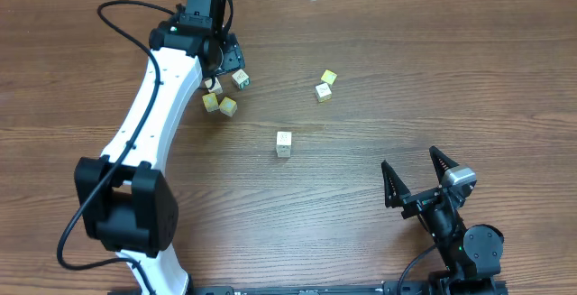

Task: Form a tower
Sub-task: 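Lower the open left gripper around the yellow 'C' block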

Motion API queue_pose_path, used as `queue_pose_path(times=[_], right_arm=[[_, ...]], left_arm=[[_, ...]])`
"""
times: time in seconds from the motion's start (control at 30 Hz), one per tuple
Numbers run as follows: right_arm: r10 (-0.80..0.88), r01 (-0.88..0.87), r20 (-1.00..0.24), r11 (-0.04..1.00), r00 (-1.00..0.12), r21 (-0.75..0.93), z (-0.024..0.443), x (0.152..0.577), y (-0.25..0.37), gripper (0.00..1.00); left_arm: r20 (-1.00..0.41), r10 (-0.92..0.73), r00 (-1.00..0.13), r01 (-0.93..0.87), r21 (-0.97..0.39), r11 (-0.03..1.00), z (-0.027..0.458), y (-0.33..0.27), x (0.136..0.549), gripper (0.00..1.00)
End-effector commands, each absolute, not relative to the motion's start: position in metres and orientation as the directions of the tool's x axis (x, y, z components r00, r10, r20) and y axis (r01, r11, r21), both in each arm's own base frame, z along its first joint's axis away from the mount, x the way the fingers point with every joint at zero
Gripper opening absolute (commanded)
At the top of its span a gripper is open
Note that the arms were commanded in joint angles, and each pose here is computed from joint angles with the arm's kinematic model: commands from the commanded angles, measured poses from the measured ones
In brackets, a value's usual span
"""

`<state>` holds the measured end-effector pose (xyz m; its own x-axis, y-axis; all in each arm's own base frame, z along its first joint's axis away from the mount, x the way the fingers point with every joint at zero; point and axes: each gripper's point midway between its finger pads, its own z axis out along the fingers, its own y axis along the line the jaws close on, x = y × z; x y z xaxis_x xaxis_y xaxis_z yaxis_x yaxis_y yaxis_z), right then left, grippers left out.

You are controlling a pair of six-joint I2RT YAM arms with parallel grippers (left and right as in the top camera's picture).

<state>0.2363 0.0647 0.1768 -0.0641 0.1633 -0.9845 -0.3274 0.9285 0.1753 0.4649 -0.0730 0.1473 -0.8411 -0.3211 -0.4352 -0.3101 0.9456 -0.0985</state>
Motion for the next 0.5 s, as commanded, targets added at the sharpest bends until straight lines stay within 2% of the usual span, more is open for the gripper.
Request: queue_pose_path(times=[0.0, 0.1, 0.2, 0.47], right_arm=[[0.166, -0.324, -0.984, 0.929, -0.060, 0.177, 0.175, 0.237, 0.064, 1.00], [0.166, -0.324, -0.984, 0.929, -0.060, 0.177, 0.175, 0.237, 0.064, 1.00], [0.166, -0.324, -0.984, 0.929, -0.060, 0.177, 0.175, 0.237, 0.064, 1.00], [0.166, -0.324, -0.984, 0.929, -0.060, 0.177, 0.175, 0.237, 0.064, 1.00]], left_arm=[[-0.376, -0.303, -0.876, -0.302, -0.061, 0.951, 0.112, -0.076, 0.469, 0.67], [-0.320, -0.297, -0.900, -0.305, -0.026, 0.952, 0.082, -0.075, 0.467, 0.61], [-0.276, -0.294, -0.915, -0.306, -0.001, 0.952, 0.059, -0.075, 0.464, 0.59], [-0.226, -0.271, -0.936, -0.276, -0.013, 0.961, 0.042, -0.082, 0.460, 0.50]])
